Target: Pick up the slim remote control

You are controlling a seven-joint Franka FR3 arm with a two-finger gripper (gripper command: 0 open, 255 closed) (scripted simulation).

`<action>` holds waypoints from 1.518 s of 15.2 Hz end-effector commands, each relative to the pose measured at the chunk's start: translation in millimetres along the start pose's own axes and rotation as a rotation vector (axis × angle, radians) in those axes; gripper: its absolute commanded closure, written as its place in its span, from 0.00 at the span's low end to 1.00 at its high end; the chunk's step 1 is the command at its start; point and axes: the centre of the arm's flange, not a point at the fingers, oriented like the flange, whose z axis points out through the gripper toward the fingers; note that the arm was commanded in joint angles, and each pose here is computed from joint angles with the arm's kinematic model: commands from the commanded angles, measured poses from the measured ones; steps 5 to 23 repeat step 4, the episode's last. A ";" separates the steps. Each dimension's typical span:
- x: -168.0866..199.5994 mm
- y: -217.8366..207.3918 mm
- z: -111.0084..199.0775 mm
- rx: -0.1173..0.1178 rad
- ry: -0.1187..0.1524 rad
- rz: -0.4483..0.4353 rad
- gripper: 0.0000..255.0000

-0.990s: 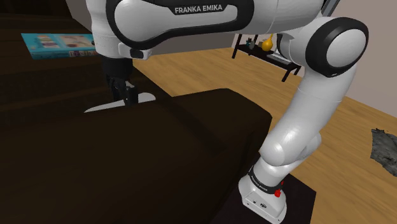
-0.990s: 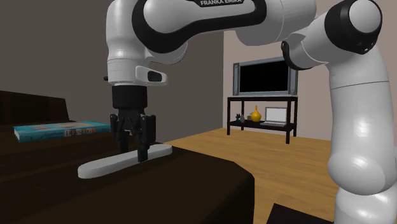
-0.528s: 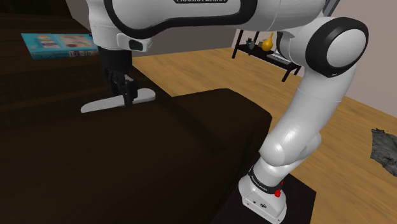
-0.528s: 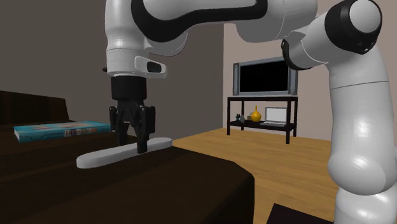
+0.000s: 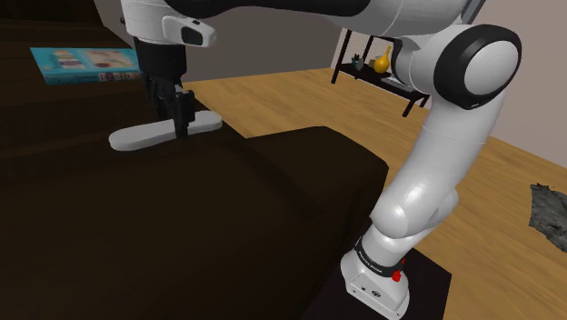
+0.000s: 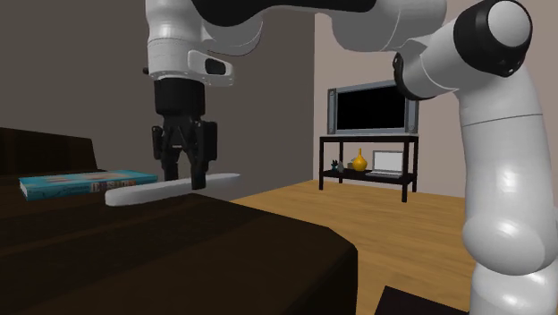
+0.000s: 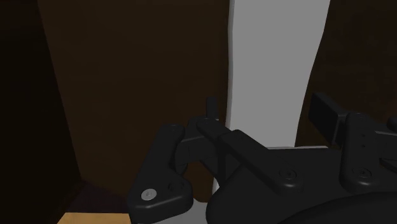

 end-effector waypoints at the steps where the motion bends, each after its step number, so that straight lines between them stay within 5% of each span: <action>1: 1.7 0.4 -11.6 0.000 0.000 0.000 1.00; 23: 1.7 0.6 -17.7 0.000 0.000 0.000 1.00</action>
